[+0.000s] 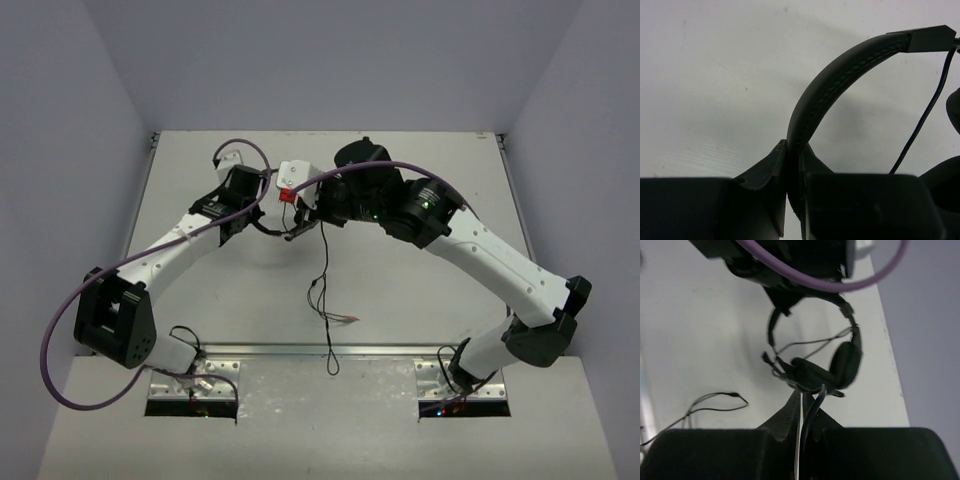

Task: Wrap the headphones

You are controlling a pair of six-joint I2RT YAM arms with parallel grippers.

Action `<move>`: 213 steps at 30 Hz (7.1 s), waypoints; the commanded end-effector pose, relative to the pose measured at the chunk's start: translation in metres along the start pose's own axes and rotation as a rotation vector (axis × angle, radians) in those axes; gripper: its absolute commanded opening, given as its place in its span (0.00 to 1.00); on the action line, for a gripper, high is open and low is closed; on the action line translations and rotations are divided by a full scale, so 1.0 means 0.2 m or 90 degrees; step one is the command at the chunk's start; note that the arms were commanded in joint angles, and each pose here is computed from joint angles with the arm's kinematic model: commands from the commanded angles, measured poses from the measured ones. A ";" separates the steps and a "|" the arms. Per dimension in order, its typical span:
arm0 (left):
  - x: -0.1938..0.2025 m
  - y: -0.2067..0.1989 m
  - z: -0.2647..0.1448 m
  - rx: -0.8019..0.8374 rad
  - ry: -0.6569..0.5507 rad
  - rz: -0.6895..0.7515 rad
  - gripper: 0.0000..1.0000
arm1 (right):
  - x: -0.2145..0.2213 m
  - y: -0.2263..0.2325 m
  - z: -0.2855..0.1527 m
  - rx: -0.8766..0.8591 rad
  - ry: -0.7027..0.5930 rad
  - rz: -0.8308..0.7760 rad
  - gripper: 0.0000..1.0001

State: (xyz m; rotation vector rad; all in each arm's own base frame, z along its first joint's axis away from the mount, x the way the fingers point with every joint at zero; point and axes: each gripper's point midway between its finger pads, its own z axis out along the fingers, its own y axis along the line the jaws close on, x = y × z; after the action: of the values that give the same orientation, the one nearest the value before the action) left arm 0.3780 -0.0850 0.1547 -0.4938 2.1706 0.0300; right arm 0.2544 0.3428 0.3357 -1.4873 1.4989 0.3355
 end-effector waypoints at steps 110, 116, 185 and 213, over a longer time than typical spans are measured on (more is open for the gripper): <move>-0.01 -0.09 -1.22 0.461 -0.092 0.193 0.00 | 0.51 -0.79 -0.07 0.317 -0.060 0.086 0.01; -0.33 -0.10 -1.42 0.473 -0.186 0.093 0.00 | 0.38 -0.48 0.06 0.121 -0.208 0.188 0.01; -0.97 -0.10 -1.66 0.394 -0.291 -0.252 0.00 | 0.38 -0.14 0.53 -0.033 -0.323 0.425 0.71; -1.30 -0.10 -1.43 0.079 -0.422 -0.403 0.00 | 0.10 0.48 0.40 -0.123 -0.407 0.337 0.01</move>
State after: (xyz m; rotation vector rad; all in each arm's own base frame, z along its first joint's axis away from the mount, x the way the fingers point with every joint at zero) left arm 0.2951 -0.0954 0.5084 -0.7563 1.4844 -0.3197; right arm 0.2179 0.4140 0.2268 -0.8990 1.3613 1.2755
